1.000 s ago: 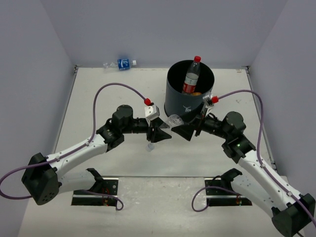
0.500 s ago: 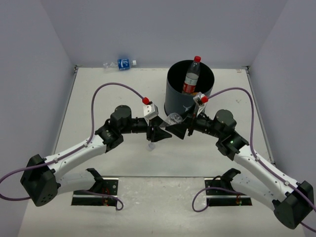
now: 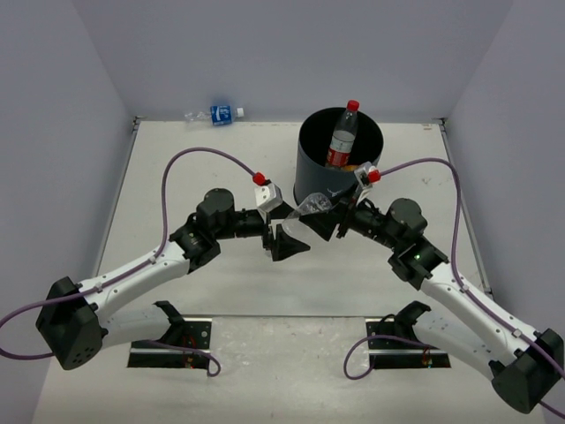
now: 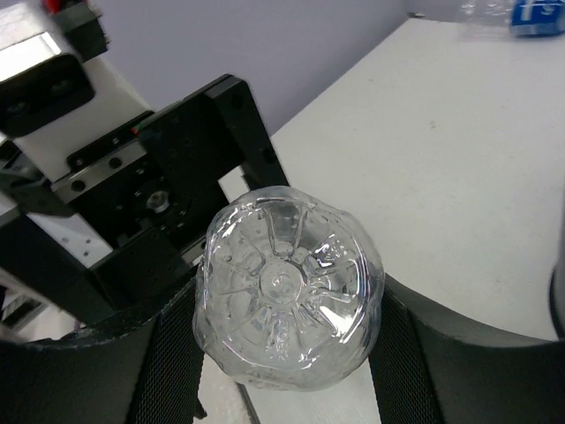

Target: Put the plastic bottles in the bin

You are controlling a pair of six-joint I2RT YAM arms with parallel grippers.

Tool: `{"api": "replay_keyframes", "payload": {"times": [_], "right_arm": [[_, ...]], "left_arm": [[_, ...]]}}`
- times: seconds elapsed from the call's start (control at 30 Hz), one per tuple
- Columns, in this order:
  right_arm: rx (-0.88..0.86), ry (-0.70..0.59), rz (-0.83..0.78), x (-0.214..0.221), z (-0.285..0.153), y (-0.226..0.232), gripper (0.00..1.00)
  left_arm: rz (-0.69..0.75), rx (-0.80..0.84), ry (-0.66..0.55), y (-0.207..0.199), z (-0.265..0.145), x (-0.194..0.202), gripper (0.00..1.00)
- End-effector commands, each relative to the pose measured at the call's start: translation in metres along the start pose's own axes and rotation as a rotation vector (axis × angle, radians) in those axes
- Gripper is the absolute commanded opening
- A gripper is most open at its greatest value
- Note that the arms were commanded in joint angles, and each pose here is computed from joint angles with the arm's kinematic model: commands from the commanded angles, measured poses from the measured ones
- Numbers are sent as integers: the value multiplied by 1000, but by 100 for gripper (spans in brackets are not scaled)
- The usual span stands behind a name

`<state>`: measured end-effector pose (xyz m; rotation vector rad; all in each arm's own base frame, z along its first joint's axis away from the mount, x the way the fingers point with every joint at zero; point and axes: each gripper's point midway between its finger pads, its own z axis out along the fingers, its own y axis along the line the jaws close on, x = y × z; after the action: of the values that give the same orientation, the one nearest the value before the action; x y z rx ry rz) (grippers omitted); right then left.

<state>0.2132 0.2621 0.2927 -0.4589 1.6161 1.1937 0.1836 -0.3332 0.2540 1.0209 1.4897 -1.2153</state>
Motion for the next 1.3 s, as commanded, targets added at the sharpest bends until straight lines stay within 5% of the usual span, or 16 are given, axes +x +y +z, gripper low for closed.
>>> {"api": "replay_keyframes", "payload": {"times": [0.0,0.3,0.57,0.8,1.27], "right_arm": [[242,-191,-77,-67,-10,-23,0],[591,-462,-256,-196,-50,-38,0],[688,-515,-315,-252,-49,-48,0],[749,-415,-330,-246,-3,-93,3],[772,-178,-192,-169,81,-198,12]], "left_arm": [[5,-77,-38,7,-3,-21,100],[-69,-396,-44,55,-19,-24,100],[-135,-597,-44,88,-30,-22,100],[-277,-810,-20,145,-55,-24,100],[-484,-1182,-236,308,-175,-67,100]]}}
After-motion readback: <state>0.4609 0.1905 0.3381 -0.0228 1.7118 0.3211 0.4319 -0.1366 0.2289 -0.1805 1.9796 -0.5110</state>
